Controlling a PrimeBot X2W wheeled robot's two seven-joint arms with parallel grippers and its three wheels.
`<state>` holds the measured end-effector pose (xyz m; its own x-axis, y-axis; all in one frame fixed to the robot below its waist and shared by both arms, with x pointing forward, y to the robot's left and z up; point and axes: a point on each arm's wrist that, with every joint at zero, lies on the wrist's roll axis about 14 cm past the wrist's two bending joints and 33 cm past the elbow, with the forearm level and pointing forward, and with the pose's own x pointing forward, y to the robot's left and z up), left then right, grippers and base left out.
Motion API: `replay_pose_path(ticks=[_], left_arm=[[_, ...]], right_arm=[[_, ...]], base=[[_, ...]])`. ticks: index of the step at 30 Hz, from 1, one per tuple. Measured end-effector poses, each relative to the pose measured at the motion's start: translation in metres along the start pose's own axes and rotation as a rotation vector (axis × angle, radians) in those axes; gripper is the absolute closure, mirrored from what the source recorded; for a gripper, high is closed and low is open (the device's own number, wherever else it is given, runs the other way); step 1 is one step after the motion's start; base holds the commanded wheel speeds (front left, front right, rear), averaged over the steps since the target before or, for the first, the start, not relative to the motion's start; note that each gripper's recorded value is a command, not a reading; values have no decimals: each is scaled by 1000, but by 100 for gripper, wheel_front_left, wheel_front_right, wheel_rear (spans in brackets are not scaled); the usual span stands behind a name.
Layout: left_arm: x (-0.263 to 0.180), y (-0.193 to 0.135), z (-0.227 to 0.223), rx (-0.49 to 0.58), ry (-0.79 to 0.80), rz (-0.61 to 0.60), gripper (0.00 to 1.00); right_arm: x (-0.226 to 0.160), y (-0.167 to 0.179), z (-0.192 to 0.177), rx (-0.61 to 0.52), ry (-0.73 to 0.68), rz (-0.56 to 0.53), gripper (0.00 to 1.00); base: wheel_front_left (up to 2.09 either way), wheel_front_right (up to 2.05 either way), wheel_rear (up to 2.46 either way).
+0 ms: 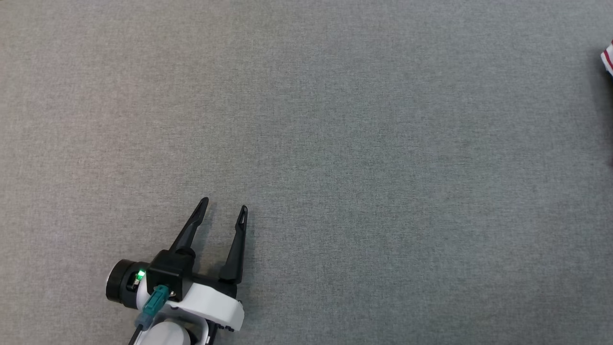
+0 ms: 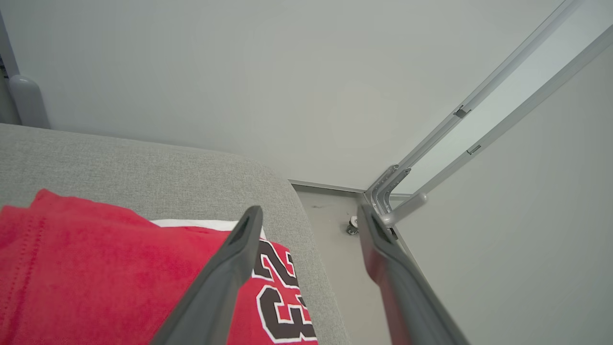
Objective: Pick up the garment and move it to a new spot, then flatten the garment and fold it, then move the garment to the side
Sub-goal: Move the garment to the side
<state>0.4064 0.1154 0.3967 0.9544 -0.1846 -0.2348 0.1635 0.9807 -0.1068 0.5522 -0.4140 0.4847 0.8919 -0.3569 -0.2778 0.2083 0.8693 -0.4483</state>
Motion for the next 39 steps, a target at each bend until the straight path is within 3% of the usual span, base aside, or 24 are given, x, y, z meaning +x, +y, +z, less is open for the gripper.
replay_pose_path(ticks=[14,21,29,39], left_arm=[[4,-11,13,9,-32,-33,0],[5,-12,46,-10,-128,-20,0],[-7,-4,79,-64,-221,44,0],[-41,-13,77,-109,-225,56,0]], right_arm=[[-13,26,29,31,-146,43,0],[-34,53,73,166,-277,102,0],[-93,92,106,279,-434,219,0],[-175,116,77,460,-471,288,0]], base=[[0,0,0],[0,0,0],[0,0,0],[0,0,0]])
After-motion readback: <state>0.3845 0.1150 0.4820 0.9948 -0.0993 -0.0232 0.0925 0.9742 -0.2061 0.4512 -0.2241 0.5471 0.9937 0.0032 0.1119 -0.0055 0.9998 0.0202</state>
